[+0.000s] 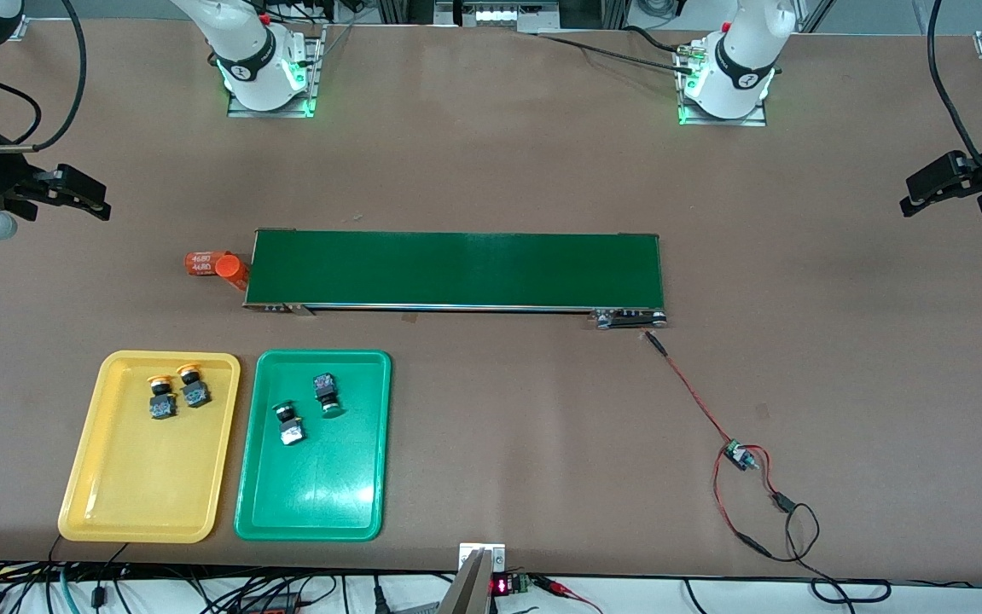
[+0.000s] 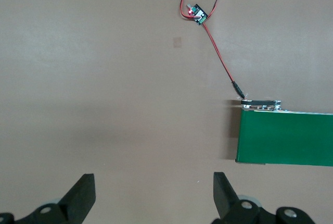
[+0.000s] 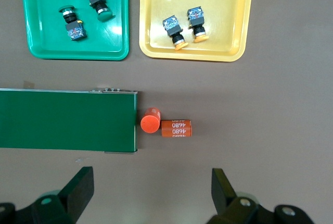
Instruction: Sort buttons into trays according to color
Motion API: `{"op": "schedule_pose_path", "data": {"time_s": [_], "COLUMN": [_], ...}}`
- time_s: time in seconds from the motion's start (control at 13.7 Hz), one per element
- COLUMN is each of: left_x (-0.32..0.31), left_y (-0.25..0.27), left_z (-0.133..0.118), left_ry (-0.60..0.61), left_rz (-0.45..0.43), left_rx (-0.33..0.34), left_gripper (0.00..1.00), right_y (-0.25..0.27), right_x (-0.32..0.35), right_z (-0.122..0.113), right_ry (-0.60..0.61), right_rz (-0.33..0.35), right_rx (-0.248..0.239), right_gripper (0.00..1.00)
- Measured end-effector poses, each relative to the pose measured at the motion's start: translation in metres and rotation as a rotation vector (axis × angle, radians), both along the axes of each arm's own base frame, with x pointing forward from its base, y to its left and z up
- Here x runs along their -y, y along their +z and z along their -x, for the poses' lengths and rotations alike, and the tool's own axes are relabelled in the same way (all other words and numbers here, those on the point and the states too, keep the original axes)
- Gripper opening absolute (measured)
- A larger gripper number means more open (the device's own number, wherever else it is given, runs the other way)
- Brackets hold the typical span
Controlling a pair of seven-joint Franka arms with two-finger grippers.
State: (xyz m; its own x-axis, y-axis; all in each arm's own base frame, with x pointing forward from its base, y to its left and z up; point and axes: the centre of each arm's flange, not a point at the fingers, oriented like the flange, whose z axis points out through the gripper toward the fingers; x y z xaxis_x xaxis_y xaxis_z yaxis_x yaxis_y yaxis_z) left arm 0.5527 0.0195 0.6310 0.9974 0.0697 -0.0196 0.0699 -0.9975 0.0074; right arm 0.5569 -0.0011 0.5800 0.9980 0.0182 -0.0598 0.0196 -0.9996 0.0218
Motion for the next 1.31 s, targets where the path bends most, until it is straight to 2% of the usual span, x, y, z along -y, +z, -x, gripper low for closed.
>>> {"op": "schedule_pose_path", "data": {"time_s": [0.36,0.66,1.31], "left_x": [0.0,0.0,0.0], "left_y": [0.0,0.0,0.0], "left_z": [0.0,0.0,0.0], "left_ry": [0.0,-0.001,-0.001], "left_rz": [0.0,0.0,0.0], "left_rx": [-0.002,-0.002,-0.003], "left_gripper": [1.0,1.0,1.0], "right_y": [0.001,0.012,0.013], "right_x": [0.004,0.008,0.015], "right_z": [0.0,-0.001,-0.001], "right_ry": [-0.011,-0.019,-0.031], "right_rz": [0.0,0.0,0.001], "right_rx": [0.001,0.024,0.023], "right_gripper": [1.0,1.0,1.0]}}
